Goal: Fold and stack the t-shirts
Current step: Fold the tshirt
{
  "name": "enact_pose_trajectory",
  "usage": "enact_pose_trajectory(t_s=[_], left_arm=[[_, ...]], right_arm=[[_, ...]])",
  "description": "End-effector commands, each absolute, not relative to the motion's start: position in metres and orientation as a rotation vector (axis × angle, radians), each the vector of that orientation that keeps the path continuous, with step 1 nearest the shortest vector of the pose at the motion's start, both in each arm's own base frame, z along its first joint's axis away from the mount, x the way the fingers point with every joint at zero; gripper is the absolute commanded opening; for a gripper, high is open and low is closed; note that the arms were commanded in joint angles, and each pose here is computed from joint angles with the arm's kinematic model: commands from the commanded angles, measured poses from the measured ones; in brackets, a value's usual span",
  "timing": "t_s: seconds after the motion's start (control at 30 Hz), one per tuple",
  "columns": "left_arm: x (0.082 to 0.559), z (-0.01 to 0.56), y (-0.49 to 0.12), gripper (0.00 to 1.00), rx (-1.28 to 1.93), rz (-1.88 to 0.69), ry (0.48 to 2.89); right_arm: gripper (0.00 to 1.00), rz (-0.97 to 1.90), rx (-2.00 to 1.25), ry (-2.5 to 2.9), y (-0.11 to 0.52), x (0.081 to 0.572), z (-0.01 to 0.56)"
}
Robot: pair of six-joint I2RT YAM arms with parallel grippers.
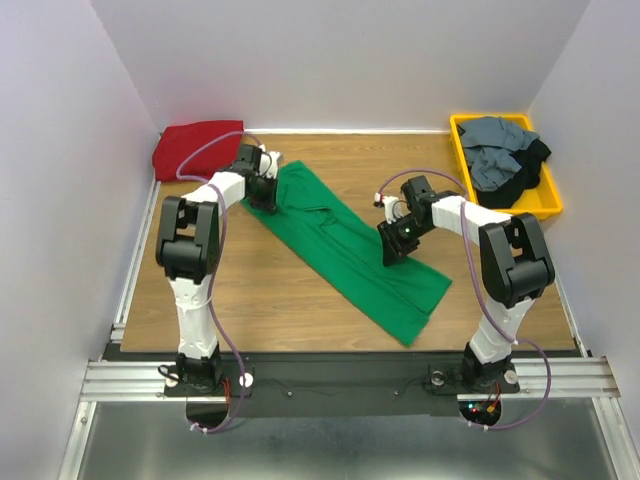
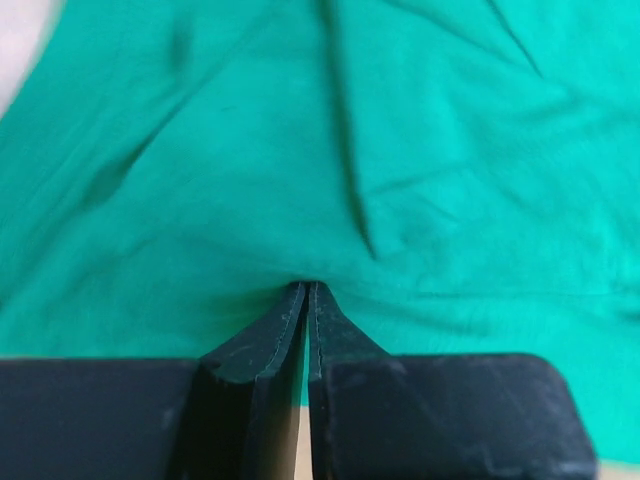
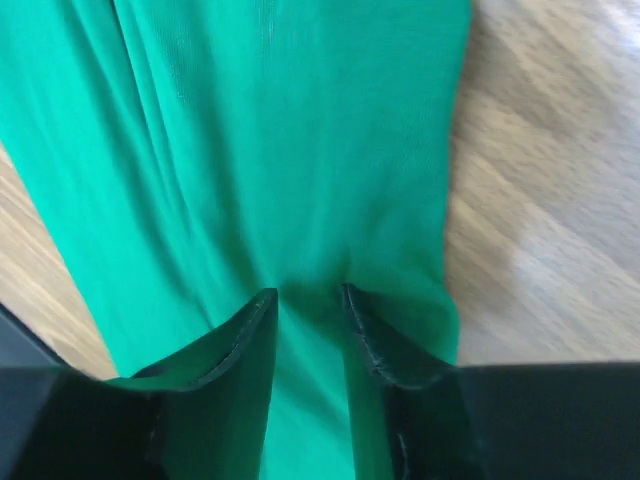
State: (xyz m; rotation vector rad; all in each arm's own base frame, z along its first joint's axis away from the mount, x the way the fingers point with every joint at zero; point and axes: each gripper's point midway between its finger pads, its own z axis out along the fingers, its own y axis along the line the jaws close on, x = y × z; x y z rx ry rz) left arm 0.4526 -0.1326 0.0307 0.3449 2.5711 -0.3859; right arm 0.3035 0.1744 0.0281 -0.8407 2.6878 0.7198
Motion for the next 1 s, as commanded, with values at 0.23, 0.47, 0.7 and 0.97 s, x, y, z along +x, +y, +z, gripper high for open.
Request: enact_pose_trajectory(t_s=[0.23,0.47,0.7,0.97], left_arm=[[0.612,0.106,-0.15,0.22,0.488,-0.24,2.254],[0.569,0.173,-0.167,0.24,0.47,-0.406,2.141],[0.51,0.119,-0.183,0.22,0.428,-0.565,2.282],[0.484,0.067,-0.198,0.2,0.424,-0.591,2.41]], right_arm=[[0.54,0.904,-0.77,2.586,0.213,0.328,0.086],[0.44,0.97,-0.793,2.62,0.215,0.32,0.062],[0.32,0.951,-0.798,2.668,0.215,0.308,0.033],[0.24,0.984,-0.857,2.71,0.232,0.27,0.016]])
